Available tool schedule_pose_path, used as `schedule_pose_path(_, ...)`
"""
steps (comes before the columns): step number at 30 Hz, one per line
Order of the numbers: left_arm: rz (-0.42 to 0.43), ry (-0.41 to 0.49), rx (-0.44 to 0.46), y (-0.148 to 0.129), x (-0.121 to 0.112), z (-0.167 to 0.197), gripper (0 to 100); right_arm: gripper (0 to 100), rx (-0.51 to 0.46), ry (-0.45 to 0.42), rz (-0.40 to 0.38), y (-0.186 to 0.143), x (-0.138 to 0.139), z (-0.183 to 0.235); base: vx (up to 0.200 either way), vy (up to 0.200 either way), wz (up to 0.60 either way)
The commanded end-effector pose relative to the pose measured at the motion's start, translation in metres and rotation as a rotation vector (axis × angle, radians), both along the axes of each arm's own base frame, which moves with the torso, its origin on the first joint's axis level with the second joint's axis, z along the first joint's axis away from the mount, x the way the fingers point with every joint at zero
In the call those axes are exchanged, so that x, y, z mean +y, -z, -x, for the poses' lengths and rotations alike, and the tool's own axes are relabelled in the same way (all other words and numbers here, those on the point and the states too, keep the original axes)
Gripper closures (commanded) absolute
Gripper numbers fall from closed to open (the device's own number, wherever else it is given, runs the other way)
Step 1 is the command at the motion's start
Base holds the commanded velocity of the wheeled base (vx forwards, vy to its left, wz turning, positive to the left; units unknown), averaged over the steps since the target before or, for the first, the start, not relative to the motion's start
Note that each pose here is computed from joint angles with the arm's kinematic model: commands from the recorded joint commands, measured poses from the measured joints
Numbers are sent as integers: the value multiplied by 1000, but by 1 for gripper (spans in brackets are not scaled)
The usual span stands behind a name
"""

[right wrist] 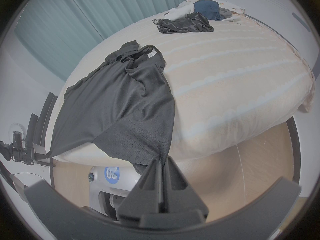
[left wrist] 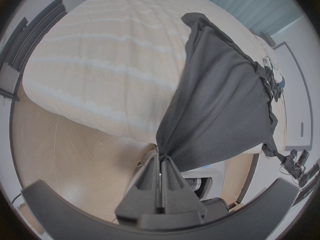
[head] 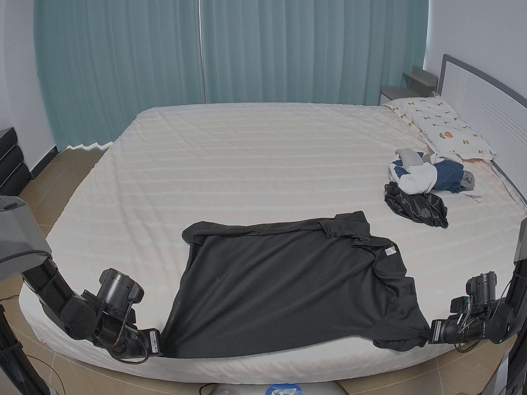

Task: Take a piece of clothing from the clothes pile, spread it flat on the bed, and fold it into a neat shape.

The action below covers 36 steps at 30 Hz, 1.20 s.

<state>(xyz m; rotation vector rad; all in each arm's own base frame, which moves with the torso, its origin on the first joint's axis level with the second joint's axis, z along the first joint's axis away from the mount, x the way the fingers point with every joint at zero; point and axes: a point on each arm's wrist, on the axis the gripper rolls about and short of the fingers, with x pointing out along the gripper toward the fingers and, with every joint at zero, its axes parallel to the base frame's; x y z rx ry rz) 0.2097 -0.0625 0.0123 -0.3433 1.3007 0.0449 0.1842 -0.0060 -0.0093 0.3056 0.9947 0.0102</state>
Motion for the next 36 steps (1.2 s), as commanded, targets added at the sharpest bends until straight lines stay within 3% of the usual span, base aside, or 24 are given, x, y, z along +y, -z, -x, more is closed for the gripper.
schedule_pose_path(1,1,17,-5,-2,-3,1,100,100,19,8,4,1,-2,5,0,0,0)
schedule_pose_path(11,-18,48,46,10,-11,2,100,100,123,13,17,25,-3,1,0,0,0)
schedule_pose_path(12,-15,44,41,10,-12,2,0,100,113,18,17,27,-4,-4,0,0,0)
schedule_pose_path(13,-15,44,41,10,-12,2,0,0,113,18,17,27,-4,-4,0,0,0)
schedule_pose_path(16,-9,38,25,7,-12,-1,0,0,61,29,11,24,-5,-15,0,0,0)
schedule_pose_path(19,-1,14,4,4,-9,-6,0,0,-60,64,-1,9,-14,-26,0,0,0)
schedule_pose_path(23,38,-63,-80,-12,4,-20,0,0,-188,145,-81,-14,-23,-38,0,0,0)
schedule_pose_path(26,115,-121,-149,-27,11,-29,0,0,-274,215,-137,-30,-28,-52,0,0,0)
schedule_pose_path(30,199,-144,-184,-33,12,-34,0,0,-297,288,-259,-36,-25,-62,0,0,0)
schedule_pose_path(32,221,-180,-189,-33,11,-38,0,0,-265,331,-388,-35,-17,-66,0,0,0)
schedule_pose_path(36,227,-184,-163,-26,10,-41,0,0,-236,377,-556,-35,-16,-71,0,0,0)
